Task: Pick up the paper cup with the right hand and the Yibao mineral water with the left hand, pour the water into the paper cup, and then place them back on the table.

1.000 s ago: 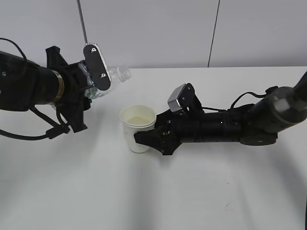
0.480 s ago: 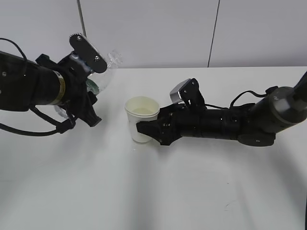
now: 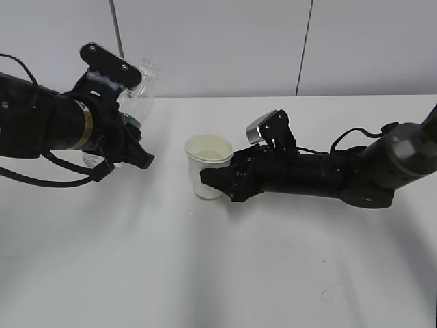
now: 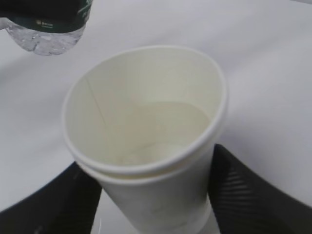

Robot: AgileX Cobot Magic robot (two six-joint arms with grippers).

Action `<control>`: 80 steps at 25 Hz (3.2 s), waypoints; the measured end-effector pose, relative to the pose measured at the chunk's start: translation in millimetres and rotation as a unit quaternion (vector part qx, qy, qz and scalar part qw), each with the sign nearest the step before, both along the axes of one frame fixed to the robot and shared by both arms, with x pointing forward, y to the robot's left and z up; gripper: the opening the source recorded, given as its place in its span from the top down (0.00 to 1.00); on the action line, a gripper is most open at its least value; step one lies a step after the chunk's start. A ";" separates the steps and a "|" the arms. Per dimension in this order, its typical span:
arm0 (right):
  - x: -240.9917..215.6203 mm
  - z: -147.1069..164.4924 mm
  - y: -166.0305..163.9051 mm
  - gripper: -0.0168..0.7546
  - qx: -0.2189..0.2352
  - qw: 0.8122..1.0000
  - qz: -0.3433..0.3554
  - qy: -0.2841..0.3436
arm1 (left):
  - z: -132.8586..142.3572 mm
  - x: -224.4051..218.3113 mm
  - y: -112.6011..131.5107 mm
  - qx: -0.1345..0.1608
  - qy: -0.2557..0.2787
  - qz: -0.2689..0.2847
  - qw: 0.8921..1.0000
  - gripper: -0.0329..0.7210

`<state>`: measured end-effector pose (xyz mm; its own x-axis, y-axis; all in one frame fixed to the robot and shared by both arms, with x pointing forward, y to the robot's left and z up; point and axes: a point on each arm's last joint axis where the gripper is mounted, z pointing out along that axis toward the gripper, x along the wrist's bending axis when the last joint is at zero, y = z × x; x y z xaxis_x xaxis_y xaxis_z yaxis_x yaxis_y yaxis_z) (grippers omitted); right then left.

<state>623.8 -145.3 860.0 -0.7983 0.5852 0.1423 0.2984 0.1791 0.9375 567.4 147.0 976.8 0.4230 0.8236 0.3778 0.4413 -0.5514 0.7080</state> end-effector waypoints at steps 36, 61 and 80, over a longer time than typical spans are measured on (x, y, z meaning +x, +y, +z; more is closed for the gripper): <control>6.7 -0.1 -16.2 0.31 0.000 1.000 -0.026 0.001 | -15.0 59.7 57.1 -0.109 0.056 -0.023 0.992 0.51; 6.8 -0.1 -16.3 0.31 0.000 1.000 -0.027 0.001 | -31.2 100.3 78.1 -0.244 -0.027 -0.147 0.958 0.51; 8.8 0.9 -17.4 0.31 0.009 0.999 -0.042 0.003 | -101.0 108.3 71.8 -0.314 -0.062 -0.183 0.930 0.51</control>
